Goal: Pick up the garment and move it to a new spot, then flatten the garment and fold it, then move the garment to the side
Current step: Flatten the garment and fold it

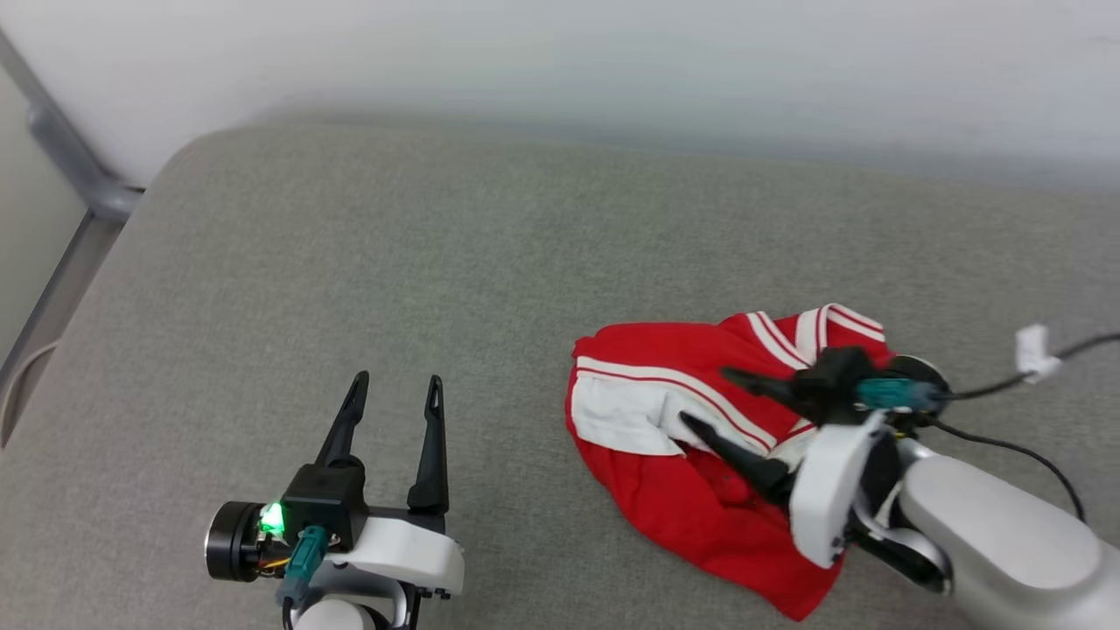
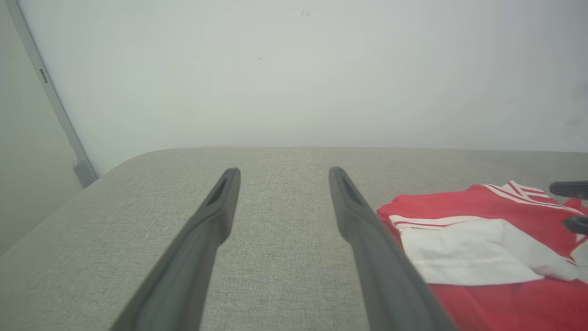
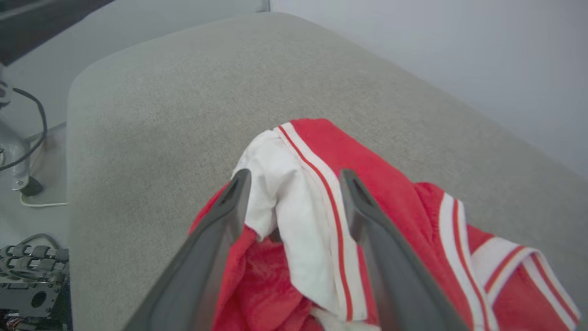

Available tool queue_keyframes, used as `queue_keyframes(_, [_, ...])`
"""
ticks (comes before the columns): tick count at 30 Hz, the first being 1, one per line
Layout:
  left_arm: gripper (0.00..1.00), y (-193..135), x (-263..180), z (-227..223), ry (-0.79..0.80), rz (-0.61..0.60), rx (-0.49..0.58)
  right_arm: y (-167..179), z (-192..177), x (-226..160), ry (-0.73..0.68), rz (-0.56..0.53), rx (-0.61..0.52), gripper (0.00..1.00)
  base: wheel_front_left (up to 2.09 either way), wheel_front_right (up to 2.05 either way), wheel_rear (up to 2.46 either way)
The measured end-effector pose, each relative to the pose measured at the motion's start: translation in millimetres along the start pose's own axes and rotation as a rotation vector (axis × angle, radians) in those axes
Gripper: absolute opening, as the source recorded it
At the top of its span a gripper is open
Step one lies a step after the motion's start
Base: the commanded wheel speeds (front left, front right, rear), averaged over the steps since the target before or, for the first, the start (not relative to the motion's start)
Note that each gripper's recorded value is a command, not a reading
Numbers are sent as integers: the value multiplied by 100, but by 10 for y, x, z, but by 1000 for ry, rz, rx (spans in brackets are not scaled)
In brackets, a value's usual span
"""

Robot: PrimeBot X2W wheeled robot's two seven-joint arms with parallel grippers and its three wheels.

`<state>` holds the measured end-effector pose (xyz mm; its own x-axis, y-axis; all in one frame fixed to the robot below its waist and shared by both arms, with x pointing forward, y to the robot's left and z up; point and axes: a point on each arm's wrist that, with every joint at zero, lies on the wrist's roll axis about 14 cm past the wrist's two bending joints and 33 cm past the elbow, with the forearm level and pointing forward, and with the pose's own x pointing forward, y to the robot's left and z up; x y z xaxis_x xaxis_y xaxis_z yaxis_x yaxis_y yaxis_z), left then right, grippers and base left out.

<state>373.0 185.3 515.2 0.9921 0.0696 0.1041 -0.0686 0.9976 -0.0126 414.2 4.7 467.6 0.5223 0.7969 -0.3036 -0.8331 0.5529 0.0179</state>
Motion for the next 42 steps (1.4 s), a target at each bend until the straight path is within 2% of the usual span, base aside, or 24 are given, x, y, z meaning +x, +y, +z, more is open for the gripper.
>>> queue_keyframes(5, [100, -86, 16, 143, -46, -46, 15, -353, 160, -401, -148, -172, 19, 100, 0, 0, 0])
queue_keyframes(13, [100, -210, 162, 452, -144, -141, 62, -808, 82, -1126, -272, -493, 25, 100, 0, 0, 0])
queue_keyframes(20, [100, -359, 289, 712, -221, -243, 90, -815, -107, -1598, -323, -697, 60, 100, 0, 0, 0])
queue_keyframes(28, [100, -706, 535, 966, -269, -435, 148, -672, -275, -1790, -308, -792, 112, 100, 0, 0, 0])
queue_keyframes(32, [100, -1046, 631, 906, -180, -581, 184, -658, -275, -1852, -306, -817, 109, 100, 0, 0, 0])
queue_keyframes(36, [100, -1316, 648, 721, -21, -719, 203, -655, -308, -1898, -292, -834, 109, 100, 0, 0, 0])
queue_keyframes(42, [100, -1464, 491, 166, 339, -877, 298, -681, -364, -1964, -275, -861, 115, 100, 0, 0, 0])
